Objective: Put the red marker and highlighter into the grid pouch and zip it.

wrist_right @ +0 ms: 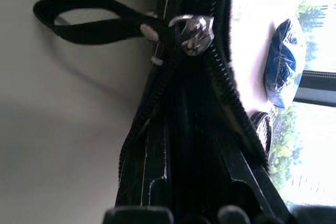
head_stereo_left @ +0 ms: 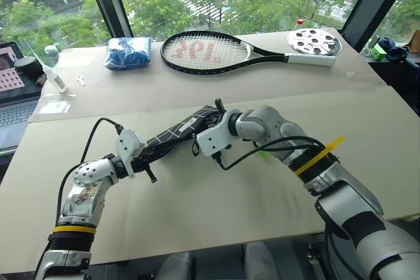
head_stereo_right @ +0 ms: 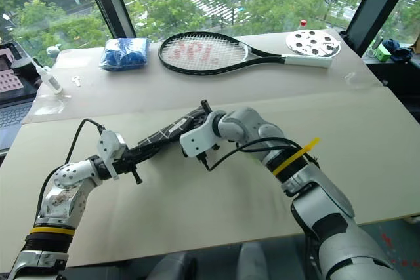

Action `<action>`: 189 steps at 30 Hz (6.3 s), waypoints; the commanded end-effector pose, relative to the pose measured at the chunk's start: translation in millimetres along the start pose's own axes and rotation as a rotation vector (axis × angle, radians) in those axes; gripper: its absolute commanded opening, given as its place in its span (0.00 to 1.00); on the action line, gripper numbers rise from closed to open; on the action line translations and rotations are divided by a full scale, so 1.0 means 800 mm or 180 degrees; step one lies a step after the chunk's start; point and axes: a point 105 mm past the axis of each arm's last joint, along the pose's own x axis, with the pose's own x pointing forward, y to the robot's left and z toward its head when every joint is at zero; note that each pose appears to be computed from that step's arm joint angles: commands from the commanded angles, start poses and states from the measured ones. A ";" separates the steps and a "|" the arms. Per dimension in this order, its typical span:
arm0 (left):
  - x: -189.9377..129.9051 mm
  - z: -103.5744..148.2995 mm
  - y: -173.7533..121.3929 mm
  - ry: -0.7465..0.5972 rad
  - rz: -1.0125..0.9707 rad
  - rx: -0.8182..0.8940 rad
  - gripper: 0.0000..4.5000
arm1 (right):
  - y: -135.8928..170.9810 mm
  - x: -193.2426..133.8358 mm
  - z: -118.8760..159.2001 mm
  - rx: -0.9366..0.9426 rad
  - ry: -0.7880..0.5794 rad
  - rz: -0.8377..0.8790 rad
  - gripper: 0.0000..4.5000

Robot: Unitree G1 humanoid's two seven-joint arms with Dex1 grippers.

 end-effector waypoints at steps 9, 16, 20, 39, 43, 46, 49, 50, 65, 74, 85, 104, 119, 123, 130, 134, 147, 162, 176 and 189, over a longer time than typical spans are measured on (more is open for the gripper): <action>0.002 0.023 0.002 -0.0169 0.0006 0.0124 0.00 | 0.004 0.002 0.024 0.0473 -0.0519 -0.0089 0.37; -0.001 0.021 0.001 -0.0148 0.0026 0.0114 0.00 | -0.039 -0.051 -0.020 0.1556 -0.0602 -0.0362 0.74; -0.003 0.019 0.000 -0.0145 0.0042 0.0102 0.00 | -0.051 -0.114 -0.045 0.2254 -0.0873 -0.0551 0.74; -0.007 0.016 0.000 -0.0126 0.0053 0.0075 0.00 | 0.089 -0.131 -0.086 0.4723 0.0459 -0.0752 0.74; -0.007 0.015 -0.001 -0.0125 0.0048 0.0072 0.00 | 0.109 -0.123 -0.083 0.4715 0.0631 -0.0640 0.74; -0.006 0.015 -0.001 -0.0128 0.0044 0.0067 0.00 | 0.118 -0.119 -0.088 0.4850 0.0694 -0.0669 0.74; -0.006 0.015 -0.002 -0.0129 0.0044 0.0068 0.00 | 0.132 -0.110 -0.079 0.4969 0.0681 -0.0551 0.74; -0.006 0.015 -0.002 -0.0129 0.0046 0.0068 0.00 | 0.137 -0.108 -0.075 0.4987 0.0673 -0.0501 0.74; -0.006 0.015 -0.003 -0.0138 0.0055 0.0054 0.00 | 0.076 -0.137 -0.088 0.4197 0.0279 -0.0928 0.24; -0.005 0.015 -0.002 -0.0137 0.0048 0.0045 0.00 | 0.023 -0.179 -0.002 0.2655 -0.0628 -0.0059 0.24; 0.000 0.014 -0.009 -0.0161 0.0022 0.0022 0.00 | 0.012 -0.149 -0.027 0.2158 -0.0191 -0.0064 0.24; 0.007 0.015 -0.010 -0.0170 -0.0060 0.0027 0.00 | 0.001 -0.056 0.029 0.0822 -0.0522 0.0276 0.24; 0.005 0.016 -0.010 -0.0176 -0.0027 0.0027 0.00 | -0.025 -0.034 0.008 0.0707 -0.0563 -0.0172 0.81; 0.005 0.017 -0.008 -0.0216 0.0027 -0.0021 0.00 | -0.052 -0.080 -0.030 0.1480 -0.0585 -0.0564 0.81; 0.005 0.022 -0.002 -0.0299 0.0117 -0.0152 0.00 | -0.023 -0.152 -0.040 0.2736 -0.0948 -0.0526 0.81; 0.005 0.021 -0.002 -0.0287 0.0110 -0.0160 0.00 | 0.027 -0.162 -0.025 0.3477 -0.1056 -0.0236 0.81; 0.013 0.025 -0.006 -0.0330 0.0076 -0.0160 0.00 | 0.057 -0.040 0.054 0.4793 -0.1204 -0.0215 0.81; 0.011 0.022 -0.010 -0.0309 0.0103 -0.0153 0.00 | 0.017 -0.006 0.076 0.4737 -0.1462 -0.0233 0.41; 0.013 0.023 -0.009 -0.0326 0.0105 -0.0147 0.00 | 0.047 -0.055 0.012 0.4563 -0.1003 -0.0226 0.01; 0.013 0.019 -0.010 -0.0300 0.0075 -0.0157 0.00 | 0.075 -0.128 -0.105 0.4409 -0.0152 -0.0746 0.01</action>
